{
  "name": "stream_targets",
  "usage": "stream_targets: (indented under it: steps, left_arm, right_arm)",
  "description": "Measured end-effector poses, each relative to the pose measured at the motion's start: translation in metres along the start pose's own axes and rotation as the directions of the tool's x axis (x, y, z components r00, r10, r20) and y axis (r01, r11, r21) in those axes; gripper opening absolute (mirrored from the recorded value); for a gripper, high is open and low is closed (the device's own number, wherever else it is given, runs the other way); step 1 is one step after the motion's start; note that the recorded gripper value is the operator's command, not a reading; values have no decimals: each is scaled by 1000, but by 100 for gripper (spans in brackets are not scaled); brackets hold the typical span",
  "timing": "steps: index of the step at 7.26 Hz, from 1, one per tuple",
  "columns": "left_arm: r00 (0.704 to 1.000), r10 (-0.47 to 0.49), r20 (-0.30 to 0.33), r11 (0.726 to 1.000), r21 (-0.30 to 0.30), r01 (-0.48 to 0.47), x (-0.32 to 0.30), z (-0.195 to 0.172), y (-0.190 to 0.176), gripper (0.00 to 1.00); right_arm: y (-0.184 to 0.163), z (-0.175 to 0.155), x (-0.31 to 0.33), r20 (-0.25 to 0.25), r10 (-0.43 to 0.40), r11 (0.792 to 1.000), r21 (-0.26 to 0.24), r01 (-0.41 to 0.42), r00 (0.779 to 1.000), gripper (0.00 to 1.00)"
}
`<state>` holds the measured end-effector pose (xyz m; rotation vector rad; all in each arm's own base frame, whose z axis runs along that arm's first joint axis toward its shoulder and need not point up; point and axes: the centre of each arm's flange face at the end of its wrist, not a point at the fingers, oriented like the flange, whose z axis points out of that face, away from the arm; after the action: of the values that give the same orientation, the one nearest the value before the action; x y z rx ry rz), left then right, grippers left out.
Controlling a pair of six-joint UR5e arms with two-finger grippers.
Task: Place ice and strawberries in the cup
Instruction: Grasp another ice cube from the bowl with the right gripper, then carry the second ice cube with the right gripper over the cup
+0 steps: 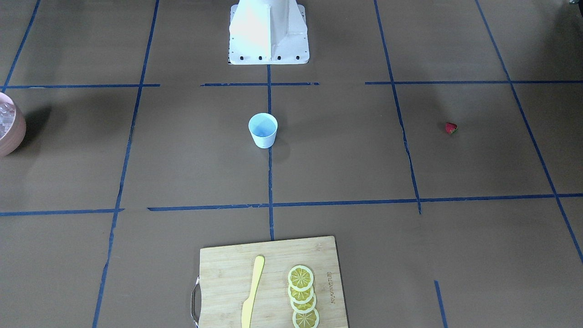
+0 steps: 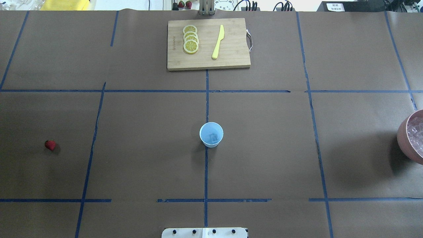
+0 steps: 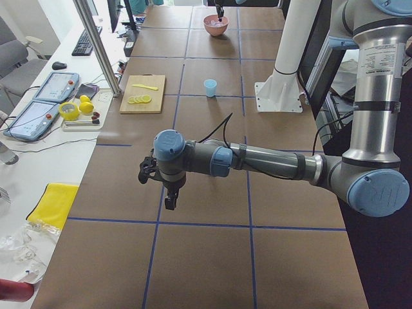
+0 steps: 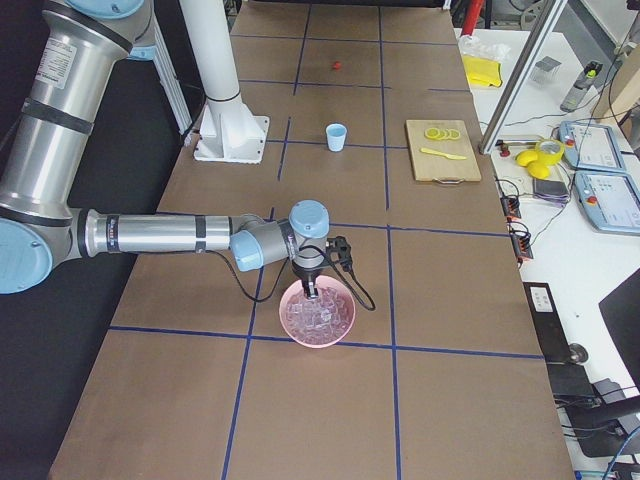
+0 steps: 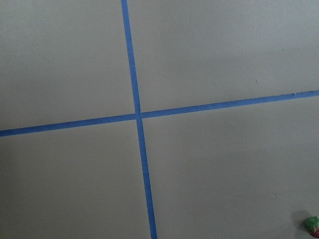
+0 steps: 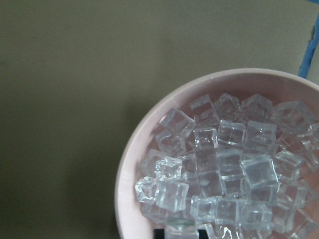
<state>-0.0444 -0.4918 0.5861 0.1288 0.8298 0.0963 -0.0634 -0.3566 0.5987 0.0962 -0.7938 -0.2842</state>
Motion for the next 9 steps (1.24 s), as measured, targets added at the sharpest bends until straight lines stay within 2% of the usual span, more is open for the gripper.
stream_targets:
  steps: [2, 4, 7, 9]
  left_arm:
    - [1000, -1, 0, 1000, -1, 1, 0, 0, 0, 100]
    - [1000, -2, 0, 1000, -2, 2, -1, 1, 1, 100]
    - [1000, -3, 0, 1000, -2, 3, -1, 1, 1, 100]
    - [1000, -4, 1, 1000, -3, 4, -2, 2, 1, 100]
  right_arm:
    - [-5, -40, -17, 20, 23, 999, 43, -24, 1000, 0]
    - [-55, -80, -53, 30, 46, 997, 53, -48, 998, 0]
    - [-151, -133, -147, 64, 106, 994, 35, -108, 992, 0]
    - [-197, -130, -263, 73, 166, 986, -10, -166, 983, 0]
